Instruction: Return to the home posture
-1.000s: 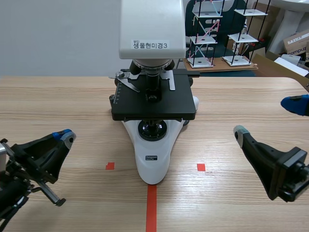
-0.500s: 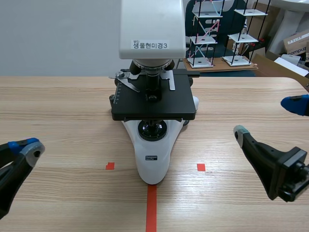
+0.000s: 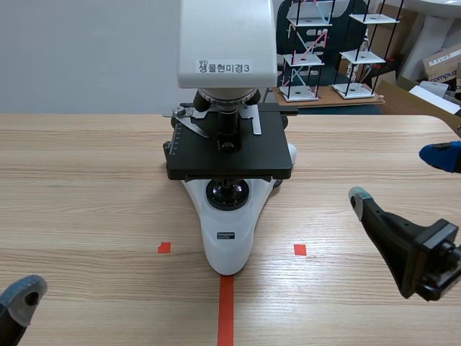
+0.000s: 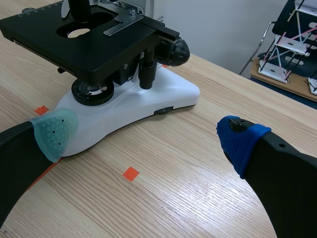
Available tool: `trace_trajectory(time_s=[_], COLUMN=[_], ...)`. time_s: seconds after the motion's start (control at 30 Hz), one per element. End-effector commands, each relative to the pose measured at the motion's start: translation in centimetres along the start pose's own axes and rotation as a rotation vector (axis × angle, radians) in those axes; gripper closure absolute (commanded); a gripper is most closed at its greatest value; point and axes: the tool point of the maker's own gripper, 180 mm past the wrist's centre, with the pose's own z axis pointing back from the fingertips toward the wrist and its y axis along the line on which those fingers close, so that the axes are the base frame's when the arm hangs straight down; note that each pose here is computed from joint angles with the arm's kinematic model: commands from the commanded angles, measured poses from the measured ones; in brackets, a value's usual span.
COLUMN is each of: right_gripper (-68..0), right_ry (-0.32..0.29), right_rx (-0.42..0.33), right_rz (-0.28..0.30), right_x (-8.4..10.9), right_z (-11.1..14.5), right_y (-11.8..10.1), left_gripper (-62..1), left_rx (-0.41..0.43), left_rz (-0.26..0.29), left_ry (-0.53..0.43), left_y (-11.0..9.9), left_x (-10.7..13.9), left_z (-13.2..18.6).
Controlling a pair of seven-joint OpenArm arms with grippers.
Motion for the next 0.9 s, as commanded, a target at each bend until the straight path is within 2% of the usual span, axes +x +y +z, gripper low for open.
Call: trace_trajectory(time_s=[0.0,0.37,0.87], right_gripper=[-62.1,-62.1,-62.1], right_ry=[-0.035,-0.035,-0.035], right_rx=[-0.001,-0.001,-0.001], right_rz=[-0.002,-0.002,-0.002], right_x=[0.90,0.90,0.90], right_z=[-0.08,-0.08,-0.08], right_y=[-0.02,-0.02,-0.02], left_gripper=[-57.1,-57.0,-57.0], left_rx=[0.009,0.032,0.032], left_rz=[-0.014,-0.043,-0.043], left_ry=[-0.038,-0.035,-0.035], left_y=[0.34,0.74,0.74], left_x=[0.98,0.95,0.95], left_z=[-0.29,-0.33,-0.33])
